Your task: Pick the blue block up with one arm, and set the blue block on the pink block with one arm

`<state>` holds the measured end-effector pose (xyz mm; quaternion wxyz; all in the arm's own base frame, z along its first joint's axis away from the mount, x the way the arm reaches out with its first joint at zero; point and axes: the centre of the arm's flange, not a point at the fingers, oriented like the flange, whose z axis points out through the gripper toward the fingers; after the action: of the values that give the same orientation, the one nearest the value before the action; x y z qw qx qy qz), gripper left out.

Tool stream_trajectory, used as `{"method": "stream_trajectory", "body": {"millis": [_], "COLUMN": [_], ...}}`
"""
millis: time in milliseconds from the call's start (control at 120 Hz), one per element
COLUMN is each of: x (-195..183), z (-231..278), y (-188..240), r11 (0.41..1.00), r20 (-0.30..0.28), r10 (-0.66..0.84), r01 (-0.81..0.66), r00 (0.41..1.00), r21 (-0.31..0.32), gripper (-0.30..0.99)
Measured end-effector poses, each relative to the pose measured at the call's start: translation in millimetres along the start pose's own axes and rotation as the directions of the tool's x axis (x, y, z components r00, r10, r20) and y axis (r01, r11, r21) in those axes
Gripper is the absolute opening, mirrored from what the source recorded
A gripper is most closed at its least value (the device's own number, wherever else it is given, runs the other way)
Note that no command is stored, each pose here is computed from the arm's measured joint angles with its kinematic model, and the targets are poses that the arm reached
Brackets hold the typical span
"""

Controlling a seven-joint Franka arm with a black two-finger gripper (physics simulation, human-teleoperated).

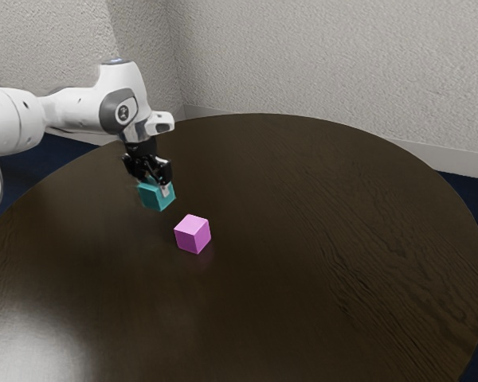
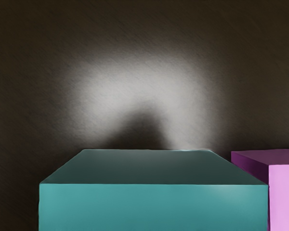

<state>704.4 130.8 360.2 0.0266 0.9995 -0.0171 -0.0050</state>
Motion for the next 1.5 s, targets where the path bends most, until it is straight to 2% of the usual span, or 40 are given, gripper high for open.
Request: {"method": "stream_trajectory", "body": {"millis": [683,1217,1500], "x": [-7.0,-1.5,-17.7], "z": [5.1,8.3,13.7], "y": [65.3,113.4,122.9], "r11": [0.993,0.999,0.999], "r20": [0.021,0.008,0.038], "r10": [-0.114,-0.042,-0.026], "r01": [0.114,0.043,0.027], "r00": [0.993,0.999,0.999], "r21": [-0.005,-0.030,-0.023], "gripper": [0.34,0.34,0.34]}}
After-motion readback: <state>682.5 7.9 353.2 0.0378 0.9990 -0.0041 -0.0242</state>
